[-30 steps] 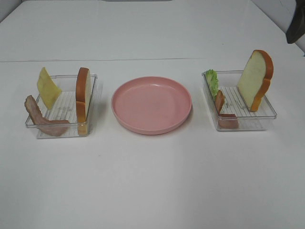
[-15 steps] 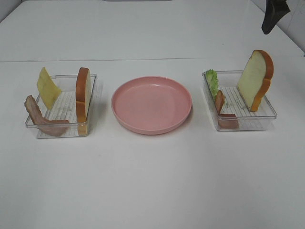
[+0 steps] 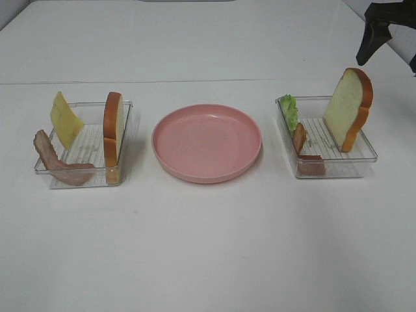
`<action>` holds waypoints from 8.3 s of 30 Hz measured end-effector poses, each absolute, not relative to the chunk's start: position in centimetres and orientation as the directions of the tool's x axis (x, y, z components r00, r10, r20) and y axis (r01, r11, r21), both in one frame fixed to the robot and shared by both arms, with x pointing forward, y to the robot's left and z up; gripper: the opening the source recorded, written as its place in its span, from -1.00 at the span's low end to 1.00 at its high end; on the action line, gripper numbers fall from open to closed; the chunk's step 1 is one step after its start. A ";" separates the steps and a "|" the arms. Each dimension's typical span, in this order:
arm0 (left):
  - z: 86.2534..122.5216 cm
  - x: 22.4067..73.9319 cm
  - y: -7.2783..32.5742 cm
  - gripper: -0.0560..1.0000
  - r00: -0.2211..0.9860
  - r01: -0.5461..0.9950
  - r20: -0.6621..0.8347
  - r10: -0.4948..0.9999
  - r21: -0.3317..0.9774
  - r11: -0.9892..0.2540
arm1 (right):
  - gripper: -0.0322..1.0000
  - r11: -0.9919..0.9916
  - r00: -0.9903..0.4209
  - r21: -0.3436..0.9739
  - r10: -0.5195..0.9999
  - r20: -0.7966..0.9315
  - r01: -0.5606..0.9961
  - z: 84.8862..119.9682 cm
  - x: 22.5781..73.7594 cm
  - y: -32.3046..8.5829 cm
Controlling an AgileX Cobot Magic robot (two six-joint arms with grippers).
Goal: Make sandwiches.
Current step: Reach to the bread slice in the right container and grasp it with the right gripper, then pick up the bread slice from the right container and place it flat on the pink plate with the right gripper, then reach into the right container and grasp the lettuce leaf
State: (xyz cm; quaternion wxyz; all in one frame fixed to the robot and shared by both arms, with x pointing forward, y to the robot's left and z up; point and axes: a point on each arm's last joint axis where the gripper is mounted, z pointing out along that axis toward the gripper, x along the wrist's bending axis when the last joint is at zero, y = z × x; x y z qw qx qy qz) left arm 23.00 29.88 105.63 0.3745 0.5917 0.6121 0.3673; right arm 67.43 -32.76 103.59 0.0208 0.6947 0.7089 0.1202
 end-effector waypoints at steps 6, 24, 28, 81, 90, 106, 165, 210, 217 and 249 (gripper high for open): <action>105.6 23.0 29.9 0.98 -0.019 0.449 -0.024 1.000 0.893 0.030 | 0.86 -0.002 -0.029 0.194 0.987 0.158 0.981 101.7 68.3 -32.7; 105.6 23.0 29.9 0.98 -0.019 0.449 -0.024 1.000 0.893 0.030 | 0.85 -0.010 -0.008 0.091 0.981 0.195 0.996 95.3 69.9 -32.6; 105.6 23.0 29.9 0.98 -0.019 0.449 -0.024 1.000 0.893 0.030 | 0.74 -0.011 -0.009 0.099 0.981 0.194 0.995 95.3 70.0 -32.6; 105.6 23.0 29.9 0.98 -0.019 0.449 -0.024 1.000 0.893 0.030 | -0.48 -0.122 -0.070 0.285 0.811 0.581 0.951 106.6 63.0 -27.5; 105.6 23.0 29.9 0.98 -0.019 0.449 -0.024 1.000 0.893 0.030 | -0.48 -0.060 -0.175 0.318 0.731 0.660 0.946 106.3 62.4 -20.0; 105.6 23.0 29.9 0.98 -0.019 0.449 -0.024 1.000 0.893 0.030 | -0.48 -0.100 -0.044 0.170 0.729 0.683 0.980 96.3 65.1 -13.5; 105.6 23.0 29.9 0.98 -0.019 0.449 -0.024 1.000 0.893 0.030 | 0.49 -0.002 -0.073 0.134 0.827 0.558 0.991 92.1 65.7 -12.2; 105.6 23.0 29.9 0.98 -0.019 0.449 -0.024 1.000 0.893 0.030 | 0.54 0.055 -0.070 0.222 0.996 0.060 0.973 101.0 68.0 -19.5; 105.6 23.0 29.9 0.98 -0.019 0.449 -0.024 1.000 0.893 0.030 | 0.54 0.015 -0.032 0.184 0.996 0.089 0.983 98.3 68.9 -19.9; 105.6 23.0 29.9 0.98 -0.019 0.449 -0.024 1.000 0.893 0.030 | 0.36 -0.022 0.003 0.128 0.989 0.147 0.992 92.6 70.2 -19.0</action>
